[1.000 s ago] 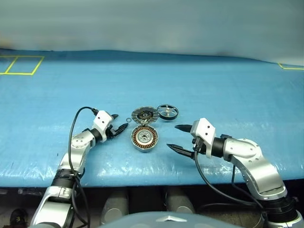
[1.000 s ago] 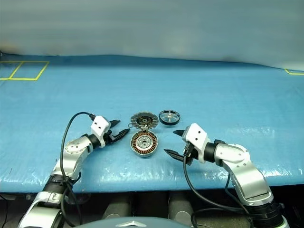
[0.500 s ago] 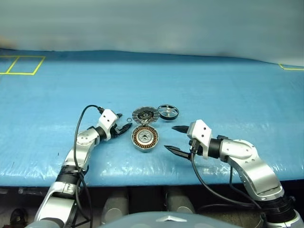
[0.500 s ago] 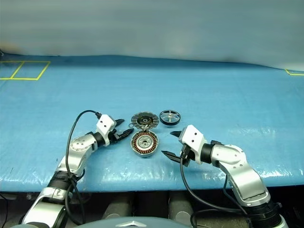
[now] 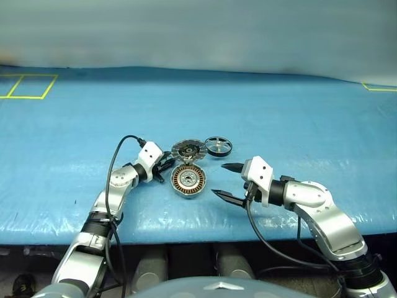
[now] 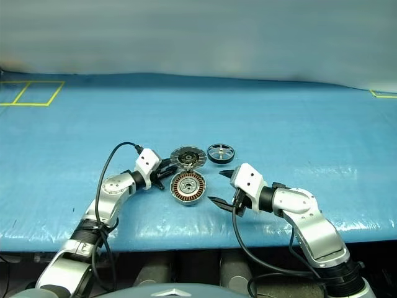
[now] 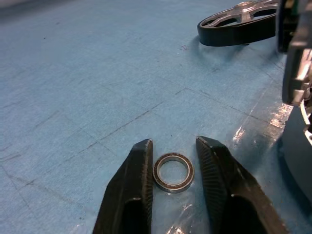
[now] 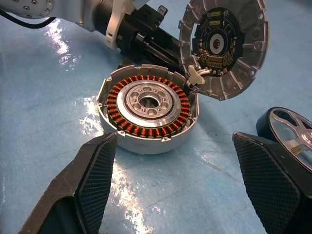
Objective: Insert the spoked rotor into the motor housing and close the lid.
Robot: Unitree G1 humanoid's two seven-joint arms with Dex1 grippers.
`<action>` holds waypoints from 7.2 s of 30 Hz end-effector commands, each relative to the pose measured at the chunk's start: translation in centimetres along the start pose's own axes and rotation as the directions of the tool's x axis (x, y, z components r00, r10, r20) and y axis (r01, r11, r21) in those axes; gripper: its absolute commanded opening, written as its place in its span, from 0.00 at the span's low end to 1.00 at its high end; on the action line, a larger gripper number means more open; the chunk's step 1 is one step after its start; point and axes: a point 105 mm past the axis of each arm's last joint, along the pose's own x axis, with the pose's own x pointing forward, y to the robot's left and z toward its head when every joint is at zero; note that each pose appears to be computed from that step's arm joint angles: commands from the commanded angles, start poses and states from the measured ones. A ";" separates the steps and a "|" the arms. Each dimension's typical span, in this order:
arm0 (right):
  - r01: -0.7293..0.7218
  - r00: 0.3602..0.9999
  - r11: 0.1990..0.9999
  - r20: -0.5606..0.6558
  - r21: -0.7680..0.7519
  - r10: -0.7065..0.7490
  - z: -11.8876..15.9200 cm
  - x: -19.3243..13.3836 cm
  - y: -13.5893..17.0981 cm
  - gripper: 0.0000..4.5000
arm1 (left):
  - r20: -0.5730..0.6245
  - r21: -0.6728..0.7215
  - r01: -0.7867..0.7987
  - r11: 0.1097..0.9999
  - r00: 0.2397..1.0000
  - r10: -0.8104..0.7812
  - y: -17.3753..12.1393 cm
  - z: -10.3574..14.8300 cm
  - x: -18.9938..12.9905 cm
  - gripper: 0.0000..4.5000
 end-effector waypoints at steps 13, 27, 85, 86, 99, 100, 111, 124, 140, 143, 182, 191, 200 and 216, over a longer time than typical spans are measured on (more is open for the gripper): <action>0.028 0.999 0.999 0.043 0.020 -0.028 0.0 0.1 -0.6 0.89 | 0.046 -0.078 -0.033 0.996 0.998 0.036 1.9 0.1 -3.7 0.15; -0.024 0.995 0.993 0.094 0.113 0.014 -1.2 0.2 -0.3 0.89 | 0.053 0.058 0.406 0.912 0.911 -0.409 -2.5 5.0 -6.9 0.15; 0.009 0.998 0.995 0.063 0.098 -0.015 1.0 0.5 1.7 0.89 | 0.043 0.028 0.573 0.819 0.818 -0.574 -6.6 4.2 -1.6 0.15; 0.007 0.998 0.995 0.064 0.098 -0.014 1.2 0.6 1.9 0.89 | 0.044 0.028 0.571 0.820 0.819 -0.572 -6.6 4.2 -1.6 0.15; 0.015 0.999 0.995 0.048 0.103 -0.020 2.0 0.4 2.5 0.89 | 0.035 0.075 0.504 0.860 0.861 -0.508 -5.7 4.0 -1.2 0.51; 0.015 0.999 0.995 0.048 0.103 -0.020 2.0 0.4 2.4 0.89 | 0.045 0.083 0.504 0.860 0.860 -0.508 -5.7 4.3 -1.2 0.51; 0.013 0.999 0.995 0.046 0.103 -0.018 1.9 0.3 2.4 0.89 | 0.152 0.072 0.510 0.857 0.844 -0.515 -6.0 6.3 -1.9 0.51; 0.041 0.999 0.994 0.031 0.106 -0.044 1.6 0.2 2.1 0.89 | 0.150 0.045 0.377 0.925 0.913 -0.379 -3.2 5.9 -5.8 0.51; 0.069 0.998 0.995 0.005 0.074 -0.069 0.3 1.2 -1.2 0.89 | 0.168 0.001 0.345 0.939 0.925 -0.340 -4.2 5.1 -6.1 0.31; 0.069 0.998 0.995 0.003 0.072 -0.069 -0.2 1.2 -1.2 0.89 | 0.165 0.005 0.383 0.924 0.911 -0.378 -4.7 5.3 -5.4 0.08; 0.162 0.986 0.985 0.037 0.066 -0.165 -1.4 0.8 -2.1 0.89 | 0.222 -0.031 0.422 0.906 0.887 -0.405 -5.6 6.6 -5.4 0.01; 0.324 0.946 0.946 0.000 0.014 -0.324 -1.9 1.3 -6.3 0.89 | 0.156 -0.072 0.345 0.936 0.931 -0.331 -5.4 4.1 -7.6 0.01; 0.402 0.914 0.913 -0.032 -0.066 -0.405 -0.4 2.6 -9.9 0.61 | 0.172 -0.098 0.287 0.953 0.948 -0.268 -5.5 3.2 -7.9 0.00; 0.334 0.937 0.942 -0.103 -0.030 -0.335 -1.6 4.1 -9.9 0.61 | 0.158 -0.101 0.254 0.962 0.959 -0.236 -5.5 2.3 -7.9 0.00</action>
